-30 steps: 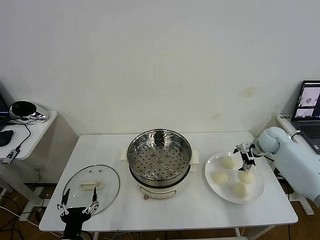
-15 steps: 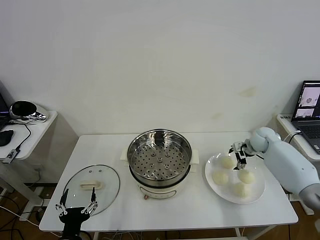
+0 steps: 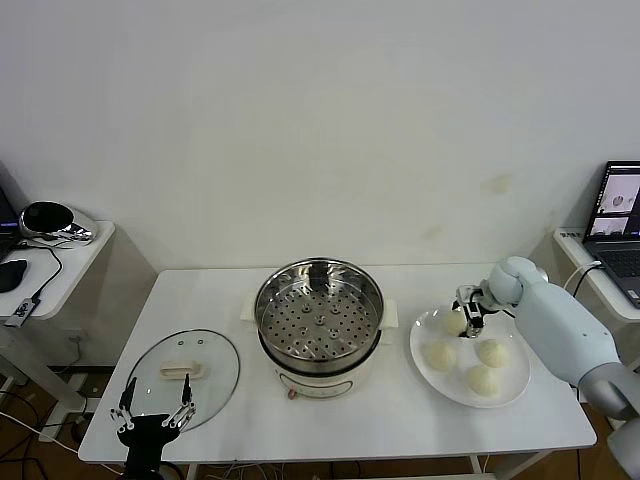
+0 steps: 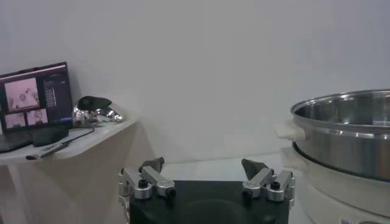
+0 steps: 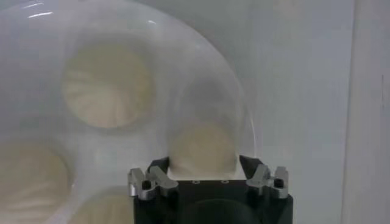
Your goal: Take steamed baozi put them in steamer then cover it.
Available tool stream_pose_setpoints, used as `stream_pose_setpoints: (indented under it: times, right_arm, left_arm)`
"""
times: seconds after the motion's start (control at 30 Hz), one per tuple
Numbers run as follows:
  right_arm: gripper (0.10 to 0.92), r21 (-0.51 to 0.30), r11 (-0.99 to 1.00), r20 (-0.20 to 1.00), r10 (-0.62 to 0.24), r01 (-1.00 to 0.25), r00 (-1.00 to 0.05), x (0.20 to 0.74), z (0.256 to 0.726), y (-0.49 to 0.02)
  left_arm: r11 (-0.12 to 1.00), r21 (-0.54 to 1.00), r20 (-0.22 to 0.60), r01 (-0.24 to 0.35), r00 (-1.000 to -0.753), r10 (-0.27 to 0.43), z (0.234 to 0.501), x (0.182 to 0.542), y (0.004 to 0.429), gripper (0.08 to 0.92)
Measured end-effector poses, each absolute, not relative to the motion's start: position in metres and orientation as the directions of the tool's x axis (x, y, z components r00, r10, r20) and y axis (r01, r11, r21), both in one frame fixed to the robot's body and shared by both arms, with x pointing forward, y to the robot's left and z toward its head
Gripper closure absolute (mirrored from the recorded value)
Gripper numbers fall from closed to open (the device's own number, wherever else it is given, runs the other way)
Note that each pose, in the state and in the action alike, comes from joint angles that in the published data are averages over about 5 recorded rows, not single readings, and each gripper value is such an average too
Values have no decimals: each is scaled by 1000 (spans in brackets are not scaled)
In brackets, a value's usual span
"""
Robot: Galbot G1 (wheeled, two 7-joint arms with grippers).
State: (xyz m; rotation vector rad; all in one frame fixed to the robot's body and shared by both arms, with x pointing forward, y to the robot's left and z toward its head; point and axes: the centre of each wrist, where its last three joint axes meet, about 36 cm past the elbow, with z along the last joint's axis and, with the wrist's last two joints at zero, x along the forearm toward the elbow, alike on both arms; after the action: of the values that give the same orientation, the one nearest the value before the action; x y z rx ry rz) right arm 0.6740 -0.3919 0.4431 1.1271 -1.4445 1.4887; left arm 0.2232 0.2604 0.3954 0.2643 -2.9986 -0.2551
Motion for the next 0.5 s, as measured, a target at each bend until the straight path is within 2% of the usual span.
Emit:
stream_pose_setpoints:
  times: [0.13, 0.33, 0.5]
  right_arm:
    - [457, -328, -72, 944, -53, -942, -324, 674, 450, -392]
    - [454, -345, -81, 938, -70, -935, -340, 672, 474, -391]
    - [446, -379, -102, 924, -106, -920, -368, 670, 512, -388]
  left_arm:
    - [971, 177, 104, -162, -978, -182, 396, 223, 260, 177]
    - [972, 174, 105, -159, -978, -179, 395, 224, 260, 177]
    - [974, 167, 107, -156, -979, -175, 395, 224, 259, 177]
